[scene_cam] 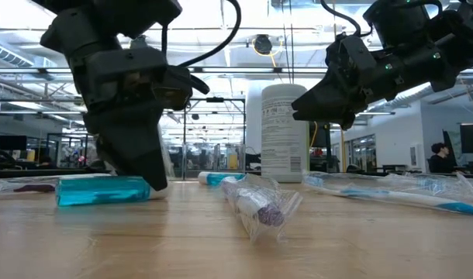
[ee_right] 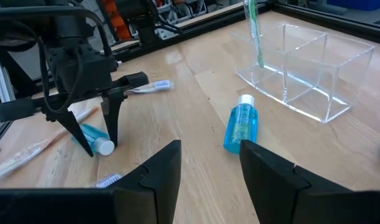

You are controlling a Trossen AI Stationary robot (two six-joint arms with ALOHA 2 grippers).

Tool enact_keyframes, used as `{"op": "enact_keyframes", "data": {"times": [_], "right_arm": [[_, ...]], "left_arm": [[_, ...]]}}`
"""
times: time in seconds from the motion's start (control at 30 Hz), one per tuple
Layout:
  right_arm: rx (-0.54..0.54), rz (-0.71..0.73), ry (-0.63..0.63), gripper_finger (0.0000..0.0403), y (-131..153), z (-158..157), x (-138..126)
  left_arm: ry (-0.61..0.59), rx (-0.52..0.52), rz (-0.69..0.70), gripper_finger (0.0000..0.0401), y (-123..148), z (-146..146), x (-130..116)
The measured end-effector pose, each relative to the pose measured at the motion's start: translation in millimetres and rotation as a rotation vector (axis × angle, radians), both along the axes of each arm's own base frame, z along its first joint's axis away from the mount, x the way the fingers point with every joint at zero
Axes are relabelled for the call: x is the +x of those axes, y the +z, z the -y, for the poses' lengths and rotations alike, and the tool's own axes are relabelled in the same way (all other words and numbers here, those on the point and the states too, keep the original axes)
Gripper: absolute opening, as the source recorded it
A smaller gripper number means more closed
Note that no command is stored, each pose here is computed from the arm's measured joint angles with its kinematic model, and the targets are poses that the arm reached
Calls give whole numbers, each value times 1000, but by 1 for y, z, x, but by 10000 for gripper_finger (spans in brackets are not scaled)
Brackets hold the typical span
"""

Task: Pick & Place toothbrushing station
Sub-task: Put the middle mouthwash bottle in the middle compartment of the transparent organizer

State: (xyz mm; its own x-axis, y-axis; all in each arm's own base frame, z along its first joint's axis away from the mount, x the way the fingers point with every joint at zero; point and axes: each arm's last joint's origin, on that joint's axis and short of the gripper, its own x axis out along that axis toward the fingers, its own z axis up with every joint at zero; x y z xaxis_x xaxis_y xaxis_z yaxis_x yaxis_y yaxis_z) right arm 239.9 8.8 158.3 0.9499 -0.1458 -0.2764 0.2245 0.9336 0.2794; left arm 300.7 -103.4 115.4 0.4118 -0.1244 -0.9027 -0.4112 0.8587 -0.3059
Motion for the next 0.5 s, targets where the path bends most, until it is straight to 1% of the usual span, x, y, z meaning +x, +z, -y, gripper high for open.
{"op": "enact_keyframes", "data": {"times": [0.1,0.23,0.37,0.5], "right_arm": [[0,0,-1,155,0,0,0],[-1,0,-1,155,0,0,0],[0,0,-1,155,0,0,0],[-1,0,-1,155,0,0,0]], "left_arm": [[-5,11,-2,139,0,0,-1],[20,-2,-6,111,0,-2,0],[27,-14,11,105,6,-4,0],[52,-9,47,110,20,-10,-2]]}}
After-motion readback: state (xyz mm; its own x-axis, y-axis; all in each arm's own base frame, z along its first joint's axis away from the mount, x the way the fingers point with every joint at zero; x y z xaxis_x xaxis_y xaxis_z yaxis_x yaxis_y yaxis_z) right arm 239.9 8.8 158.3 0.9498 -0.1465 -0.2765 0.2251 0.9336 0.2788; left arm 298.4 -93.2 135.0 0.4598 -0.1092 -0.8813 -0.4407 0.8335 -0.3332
